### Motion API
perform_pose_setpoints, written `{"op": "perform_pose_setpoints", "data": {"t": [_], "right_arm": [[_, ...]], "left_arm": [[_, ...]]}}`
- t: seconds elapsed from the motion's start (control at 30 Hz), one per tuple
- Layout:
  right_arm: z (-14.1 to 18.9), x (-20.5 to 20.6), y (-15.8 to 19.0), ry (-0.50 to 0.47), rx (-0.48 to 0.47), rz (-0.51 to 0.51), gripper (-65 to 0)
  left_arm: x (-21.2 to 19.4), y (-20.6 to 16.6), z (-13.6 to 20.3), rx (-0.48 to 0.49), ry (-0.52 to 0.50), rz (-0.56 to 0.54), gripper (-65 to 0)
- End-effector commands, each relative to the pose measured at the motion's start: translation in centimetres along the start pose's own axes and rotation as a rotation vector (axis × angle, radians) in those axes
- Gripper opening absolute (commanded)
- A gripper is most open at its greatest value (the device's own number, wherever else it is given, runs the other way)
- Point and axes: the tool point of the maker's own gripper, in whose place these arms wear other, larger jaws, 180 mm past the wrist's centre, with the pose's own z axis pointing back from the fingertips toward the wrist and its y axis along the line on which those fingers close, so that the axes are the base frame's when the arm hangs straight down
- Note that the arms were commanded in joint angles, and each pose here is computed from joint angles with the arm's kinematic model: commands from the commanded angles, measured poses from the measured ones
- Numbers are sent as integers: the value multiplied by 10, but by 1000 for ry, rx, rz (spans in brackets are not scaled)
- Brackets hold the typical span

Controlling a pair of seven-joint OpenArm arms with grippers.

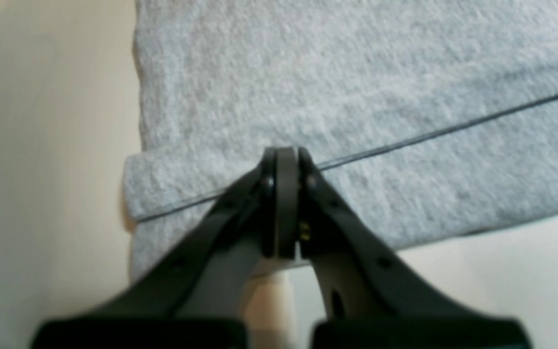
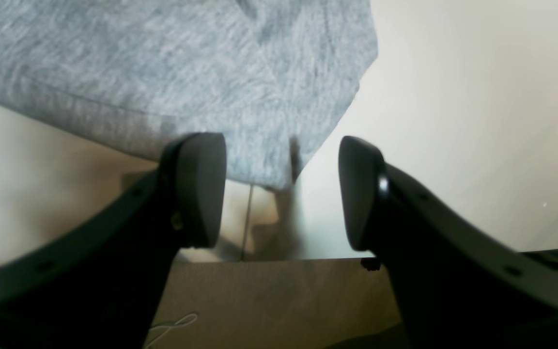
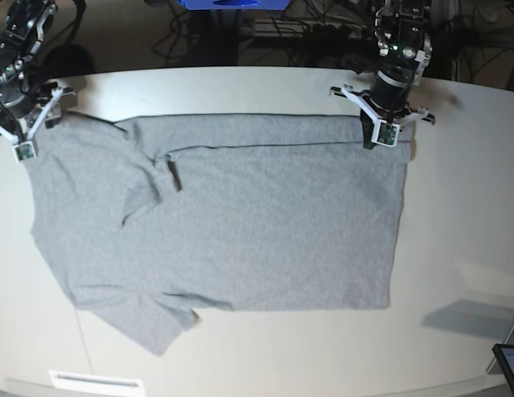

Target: Fold the T-shirt properly

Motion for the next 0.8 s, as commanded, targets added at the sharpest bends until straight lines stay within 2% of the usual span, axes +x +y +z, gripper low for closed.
{"op": "perform_pose_setpoints", "data": {"t": [0.0,0.2,0.37,0.4,0.57,0.63,0.67,0.77], "right_arm": [[3,7,-8,-27,-24,1,-296],[-9,-1,-3,2,10,-23,-297],[-12,2,0,-26,20,-29,-308],[-12,2,0,-26,20,-29,-332],[-12,2,-1,-23,18,-28,-557],[-12,2,-1,-22,18,-25,-625],[-12,2,-2,-22,17,-24,-647],[-12,3,-4,-24,13,-21,-650]], "left_arm": [[11,4,2,11,-42,-5,-650],[11,4,3,11,-39,-5,-650],[10,4,3,11,-36,-5,-650],[10,4,3,11,-36,-5,-650],[9,4,2,10,-33,-4,-650],[8,4,2,10,-30,-4,-650],[8,4,2,10,-30,-5,-650],[4,6,4,8,-20,-22,-650]]}}
